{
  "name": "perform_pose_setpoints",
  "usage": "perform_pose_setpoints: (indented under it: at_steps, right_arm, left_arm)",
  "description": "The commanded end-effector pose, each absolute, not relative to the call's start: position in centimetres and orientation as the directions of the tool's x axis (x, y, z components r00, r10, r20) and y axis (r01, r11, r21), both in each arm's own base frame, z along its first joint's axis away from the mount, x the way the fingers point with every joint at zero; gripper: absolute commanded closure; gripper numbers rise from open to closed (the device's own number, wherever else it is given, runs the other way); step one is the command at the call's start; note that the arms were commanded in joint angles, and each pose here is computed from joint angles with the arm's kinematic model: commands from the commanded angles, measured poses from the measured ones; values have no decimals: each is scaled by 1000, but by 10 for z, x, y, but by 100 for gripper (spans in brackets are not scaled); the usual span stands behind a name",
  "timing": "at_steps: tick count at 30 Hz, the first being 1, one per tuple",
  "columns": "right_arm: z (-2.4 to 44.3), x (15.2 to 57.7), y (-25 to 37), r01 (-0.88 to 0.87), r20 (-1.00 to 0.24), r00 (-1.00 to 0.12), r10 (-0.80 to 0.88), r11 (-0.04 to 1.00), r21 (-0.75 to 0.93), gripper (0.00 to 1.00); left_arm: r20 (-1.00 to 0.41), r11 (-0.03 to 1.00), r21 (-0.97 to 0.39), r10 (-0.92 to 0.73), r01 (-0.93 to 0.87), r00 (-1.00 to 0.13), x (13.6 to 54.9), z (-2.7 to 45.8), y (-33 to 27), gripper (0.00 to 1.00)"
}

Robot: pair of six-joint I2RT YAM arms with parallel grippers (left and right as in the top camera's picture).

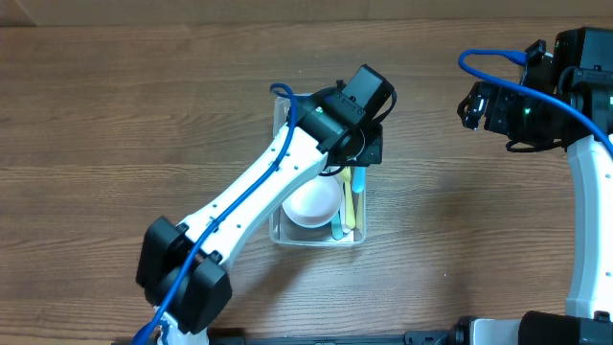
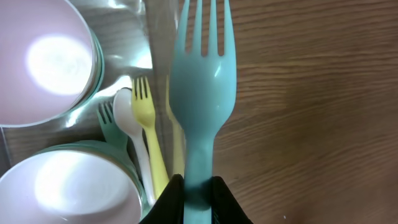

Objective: Pack container
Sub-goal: 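Open the left gripper and raise it out of the container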

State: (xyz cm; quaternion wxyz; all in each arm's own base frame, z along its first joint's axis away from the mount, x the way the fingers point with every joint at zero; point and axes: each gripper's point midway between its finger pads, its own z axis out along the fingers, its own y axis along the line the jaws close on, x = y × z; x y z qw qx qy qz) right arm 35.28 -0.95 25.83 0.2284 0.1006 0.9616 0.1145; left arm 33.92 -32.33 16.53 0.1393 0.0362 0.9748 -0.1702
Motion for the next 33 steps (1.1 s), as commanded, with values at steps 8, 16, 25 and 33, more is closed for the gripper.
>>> perform_pose_setpoints:
  at_steps: [8,16,25,33]
  right_arm:
    - [268,356,-11,138,-446,-860,247,955,264,0]
    - [268,356,-11,138,-446,-860,247,955,264,0]
    - [268,356,-11,138,-446,-860,247,955,264,0]
    - [268,356,-11,138,-446,-860,247,955,264,0]
  left_arm:
    - [-249,969,-248,-64,-1,-966,349,145,-301,86]
    - [-244,969,-247,-76,-14,-967,350,145,-298,82]
    - [-260,957,-289,-79,0,-962,357,155,-300,43]
    - [-438,970,-240,-127,-20,-890,400,221,-210,37]
